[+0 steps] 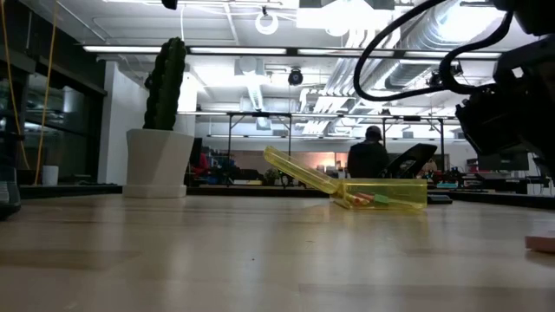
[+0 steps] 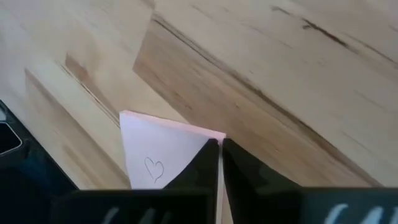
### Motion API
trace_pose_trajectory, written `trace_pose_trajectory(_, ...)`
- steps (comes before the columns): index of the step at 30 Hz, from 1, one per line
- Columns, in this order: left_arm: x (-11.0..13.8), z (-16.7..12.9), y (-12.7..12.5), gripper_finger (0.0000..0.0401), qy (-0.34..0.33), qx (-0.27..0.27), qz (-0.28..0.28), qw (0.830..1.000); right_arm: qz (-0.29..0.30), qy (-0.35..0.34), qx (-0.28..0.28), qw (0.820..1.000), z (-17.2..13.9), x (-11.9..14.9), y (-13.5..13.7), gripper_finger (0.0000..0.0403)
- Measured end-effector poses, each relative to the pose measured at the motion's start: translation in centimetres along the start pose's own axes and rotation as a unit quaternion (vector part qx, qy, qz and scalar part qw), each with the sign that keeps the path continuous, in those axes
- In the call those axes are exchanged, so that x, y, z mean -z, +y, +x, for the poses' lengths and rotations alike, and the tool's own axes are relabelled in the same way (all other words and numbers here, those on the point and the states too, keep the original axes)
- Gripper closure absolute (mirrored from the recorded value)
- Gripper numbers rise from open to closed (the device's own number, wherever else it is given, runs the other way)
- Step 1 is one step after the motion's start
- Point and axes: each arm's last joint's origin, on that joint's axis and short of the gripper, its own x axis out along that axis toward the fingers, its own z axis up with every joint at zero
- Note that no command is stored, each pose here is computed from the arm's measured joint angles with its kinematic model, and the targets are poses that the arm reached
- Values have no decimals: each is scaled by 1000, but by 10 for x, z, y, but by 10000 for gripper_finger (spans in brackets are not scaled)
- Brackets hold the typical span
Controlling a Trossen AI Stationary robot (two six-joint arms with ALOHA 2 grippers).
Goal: Pack school essentials
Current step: Put the pink sticky note into the yellow supply box
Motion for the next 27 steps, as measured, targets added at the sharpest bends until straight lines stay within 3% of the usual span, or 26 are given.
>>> trace_pose_trajectory(7, 0, 0, 0, 185, 0, 0, 0, 1000, -42, 12, -55, 998, -15, -2, 9, 403)
trace_pose_trajectory(18, 0, 0, 0, 185, 0, 0, 0, 1000, -119, -84, -214, 966, -92, -33, 23, 403)
trace_pose_trajectory(22, 0, 0, 0, 185, 0, 0, 0, 1000, -127, -117, -226, 959, -109, -45, 18, 403)
trace_pose_trajectory(27, 0, 0, 0, 185, 0, -1, 0, 1000, -144, -109, -252, 951, -117, -53, 23, 403)
